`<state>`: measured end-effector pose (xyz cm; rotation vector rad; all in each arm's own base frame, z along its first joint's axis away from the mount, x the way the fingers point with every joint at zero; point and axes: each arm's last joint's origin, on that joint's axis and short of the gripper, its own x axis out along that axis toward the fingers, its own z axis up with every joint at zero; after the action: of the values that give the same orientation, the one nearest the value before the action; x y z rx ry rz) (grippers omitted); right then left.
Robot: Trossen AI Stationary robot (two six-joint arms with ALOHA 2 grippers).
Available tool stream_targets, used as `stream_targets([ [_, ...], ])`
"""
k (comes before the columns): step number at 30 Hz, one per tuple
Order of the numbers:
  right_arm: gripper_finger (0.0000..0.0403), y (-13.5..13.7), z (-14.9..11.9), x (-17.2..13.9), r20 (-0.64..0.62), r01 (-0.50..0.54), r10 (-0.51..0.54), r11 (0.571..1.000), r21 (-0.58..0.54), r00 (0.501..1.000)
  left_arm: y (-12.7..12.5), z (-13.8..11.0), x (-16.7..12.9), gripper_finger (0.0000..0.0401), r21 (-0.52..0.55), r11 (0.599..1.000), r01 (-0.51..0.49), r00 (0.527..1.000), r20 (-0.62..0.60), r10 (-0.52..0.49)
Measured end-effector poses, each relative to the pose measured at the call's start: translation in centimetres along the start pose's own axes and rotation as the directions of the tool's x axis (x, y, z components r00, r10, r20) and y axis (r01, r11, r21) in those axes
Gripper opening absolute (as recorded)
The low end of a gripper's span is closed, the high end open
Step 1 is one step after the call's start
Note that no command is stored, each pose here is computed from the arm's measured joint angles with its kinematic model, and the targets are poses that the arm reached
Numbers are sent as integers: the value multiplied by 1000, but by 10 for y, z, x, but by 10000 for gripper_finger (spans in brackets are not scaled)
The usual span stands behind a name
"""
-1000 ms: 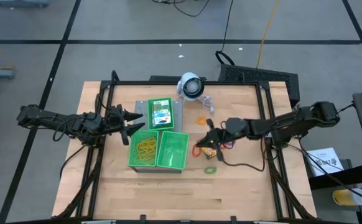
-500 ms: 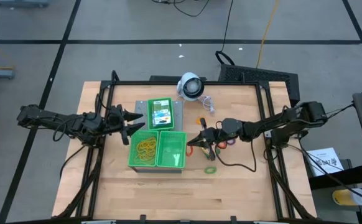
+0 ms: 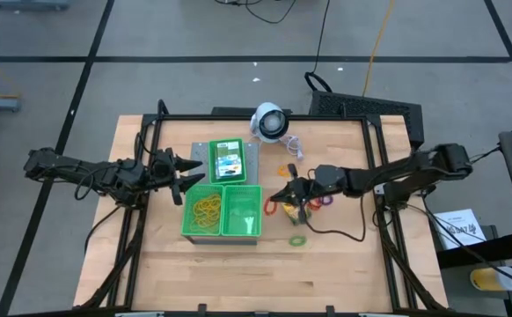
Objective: Pick & Place Office Desk Supplies
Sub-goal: Put the orange spring keychain into the bottom right basket on the shelf
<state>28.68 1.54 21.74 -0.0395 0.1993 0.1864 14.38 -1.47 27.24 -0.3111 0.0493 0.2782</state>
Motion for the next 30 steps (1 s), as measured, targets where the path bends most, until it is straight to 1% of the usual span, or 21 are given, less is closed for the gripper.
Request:
stream_targets([
  [5,4,0,17,-25,-20,112,-113,993,-47,993,-1,3,0,230,-20,1000,11,1000,24,-11],
  [9,4,3,32,-42,32,127,-125,990,-64,992,-5,12,-1,230,-69,994,80,991,110,-72],
  [11,4,6,38,-47,63,123,-118,988,-98,991,-9,18,1,230,-67,989,136,979,165,-123],
  [14,4,13,43,-50,102,106,-90,982,-157,991,-18,22,7,230,8,975,224,950,220,-220],
  [16,4,17,47,-50,136,102,-76,976,-192,988,-24,21,15,230,71,966,250,938,231,-260],
  [20,4,23,50,-50,171,103,-59,960,-262,983,-35,13,40,230,137,958,252,944,182,-275],
  [24,4,26,55,-50,217,117,-46,937,-328,975,-53,17,70,230,172,953,250,953,133,-274],
  [27,4,27,59,-51,256,142,-44,916,-376,966,-70,24,91,230,234,923,305,937,101,-336],
  [30,4,26,62,-52,293,172,-50,898,-405,955,-85,33,111,230,282,896,342,920,96,-381],
])
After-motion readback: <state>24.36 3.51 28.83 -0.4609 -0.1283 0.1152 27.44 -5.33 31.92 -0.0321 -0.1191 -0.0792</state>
